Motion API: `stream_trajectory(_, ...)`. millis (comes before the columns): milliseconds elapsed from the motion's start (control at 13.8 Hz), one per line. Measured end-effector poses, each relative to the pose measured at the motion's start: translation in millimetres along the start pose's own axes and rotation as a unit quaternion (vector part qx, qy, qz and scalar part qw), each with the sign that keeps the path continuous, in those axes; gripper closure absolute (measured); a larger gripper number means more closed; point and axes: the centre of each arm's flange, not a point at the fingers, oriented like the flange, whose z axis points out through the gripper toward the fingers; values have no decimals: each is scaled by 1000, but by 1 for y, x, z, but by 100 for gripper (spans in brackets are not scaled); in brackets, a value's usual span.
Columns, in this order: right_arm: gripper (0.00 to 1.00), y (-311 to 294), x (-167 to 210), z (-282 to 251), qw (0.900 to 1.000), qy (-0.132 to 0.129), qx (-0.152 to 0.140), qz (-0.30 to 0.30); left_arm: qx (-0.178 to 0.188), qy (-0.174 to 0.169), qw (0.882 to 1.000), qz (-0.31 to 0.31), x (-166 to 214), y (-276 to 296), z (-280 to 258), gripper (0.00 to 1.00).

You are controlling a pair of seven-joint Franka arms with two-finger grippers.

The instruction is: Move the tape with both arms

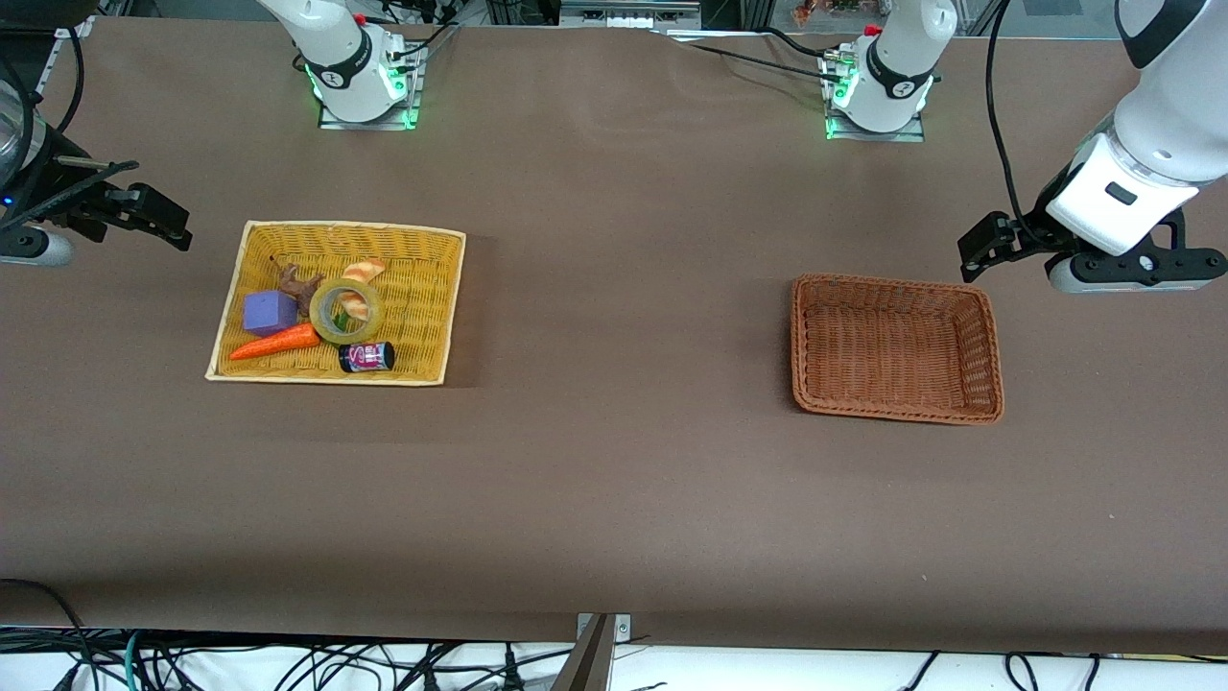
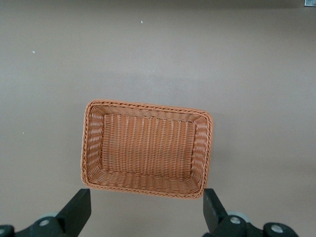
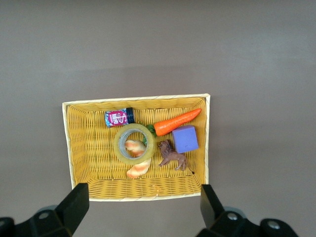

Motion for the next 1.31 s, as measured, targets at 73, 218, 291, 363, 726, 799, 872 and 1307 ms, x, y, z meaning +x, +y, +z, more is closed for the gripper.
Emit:
stream_trajectory(73,0,0,0,0,1000,0,0,0,0,0,1000,0,0,0,0,0)
stream_trajectory(218,0,0,0,0,1000,0,0,0,0,0,1000,0,0,0,0,0)
stream_trajectory(291,0,-1,0,1,1000,-1,0,-1,0,0,1000,0,0,0,0,0)
stream_trajectory(363,0,-1,1,2,1000,-2,0,-1,0,0,1000,0,0,0,0,0)
stream_trajectory(726,0,-2,2,5,1000,-4,0,-1,0,0,1000,0,0,0,0,0)
stream_trajectory(799,0,-2,2,5,1000,-4,0,-1,0,0,1000,0,0,0,0,0)
stream_trajectory(872,0,-2,2,5,1000,-4,0,-1,0,0,1000,0,0,0,0,0)
stream_trajectory(1307,0,-2,2,5,1000,-4,0,-1,0,-1,1000,0,0,0,0,0)
